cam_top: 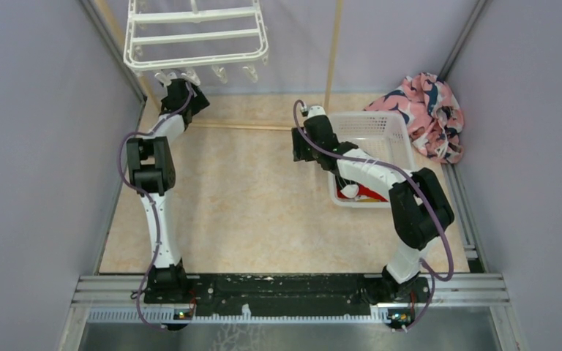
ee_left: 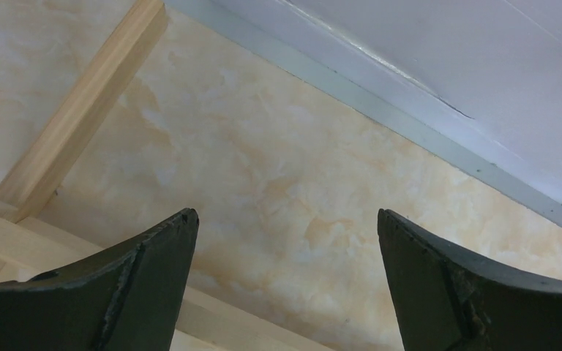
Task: Clip the socks to the hanger
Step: Move the clothesline to the center of the board.
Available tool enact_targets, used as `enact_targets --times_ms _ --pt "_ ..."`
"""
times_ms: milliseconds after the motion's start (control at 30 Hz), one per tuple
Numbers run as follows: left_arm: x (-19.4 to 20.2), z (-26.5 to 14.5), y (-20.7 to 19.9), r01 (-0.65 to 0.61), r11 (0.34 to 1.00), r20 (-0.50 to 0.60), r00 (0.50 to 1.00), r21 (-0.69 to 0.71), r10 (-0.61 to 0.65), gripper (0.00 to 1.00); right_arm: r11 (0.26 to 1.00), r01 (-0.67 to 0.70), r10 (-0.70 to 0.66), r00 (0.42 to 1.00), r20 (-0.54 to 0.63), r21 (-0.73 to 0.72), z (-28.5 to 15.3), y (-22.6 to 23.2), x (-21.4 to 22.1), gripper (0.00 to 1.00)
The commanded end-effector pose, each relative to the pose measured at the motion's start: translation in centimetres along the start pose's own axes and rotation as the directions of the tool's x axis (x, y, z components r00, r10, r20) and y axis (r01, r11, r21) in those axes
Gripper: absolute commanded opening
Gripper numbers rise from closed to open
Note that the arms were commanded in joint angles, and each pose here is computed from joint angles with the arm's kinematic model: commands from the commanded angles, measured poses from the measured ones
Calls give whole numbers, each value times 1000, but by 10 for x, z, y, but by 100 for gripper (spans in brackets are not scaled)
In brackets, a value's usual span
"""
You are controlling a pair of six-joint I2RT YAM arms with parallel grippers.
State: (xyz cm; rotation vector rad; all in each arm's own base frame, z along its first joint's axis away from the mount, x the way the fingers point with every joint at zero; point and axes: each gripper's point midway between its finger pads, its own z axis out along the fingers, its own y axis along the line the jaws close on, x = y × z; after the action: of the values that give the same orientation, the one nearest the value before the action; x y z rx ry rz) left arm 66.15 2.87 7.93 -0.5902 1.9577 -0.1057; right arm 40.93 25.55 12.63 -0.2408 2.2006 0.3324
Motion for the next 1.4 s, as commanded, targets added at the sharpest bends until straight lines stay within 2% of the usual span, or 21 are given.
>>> enact_targets --times_ms 0,100,367,533,600,733,900,1033,1167,1267,1367 --pt "50 -7 27 21 996 -163 986 -82 -34 97 1000 -1 -1 992 127 19 -22 -4 -32 59" --pt "69 -11 35 50 991 -241 967 -120 -78 96 1000 0 -3 992 124 24 -26 -6 -29 59" --pt "102 -44 32 114 990 -345 928 -88 -137 98 999 -27 19 983 181 43 -46 -15 -32 58" --pt "133 -72 23 248 968 -413 880 -25 -236 98 997 -37 22 981 193 71 -55 -24 -28 58" --pt "138 -83 18 259 966 -419 876 -5 -237 98 996 -51 34 979 203 79 -60 -26 -28 58" --pt "116 -97 1 245 966 -359 911 80 -202 98 994 -63 41 974 222 92 -73 -31 -31 58" --pt "55 -127 -31 199 946 -225 964 255 -143 99 994 -76 51 959 277 80 -95 -34 -44 58" --pt "22 -161 -54 150 918 -146 984 366 -102 99 998 -58 61 927 370 -19 -120 -22 -61 58" --pt "54 -203 -78 154 850 -137 986 504 -97 98 975 71 47 858 511 -210 -156 12 -84 59" --pt "80 -229 -85 196 795 -150 980 574 -133 98 937 169 21 847 530 -307 -170 36 -92 59" --pt "94 -249 -87 169 796 -115 985 582 -125 98 912 218 11 835 549 -348 -177 56 -106 59"
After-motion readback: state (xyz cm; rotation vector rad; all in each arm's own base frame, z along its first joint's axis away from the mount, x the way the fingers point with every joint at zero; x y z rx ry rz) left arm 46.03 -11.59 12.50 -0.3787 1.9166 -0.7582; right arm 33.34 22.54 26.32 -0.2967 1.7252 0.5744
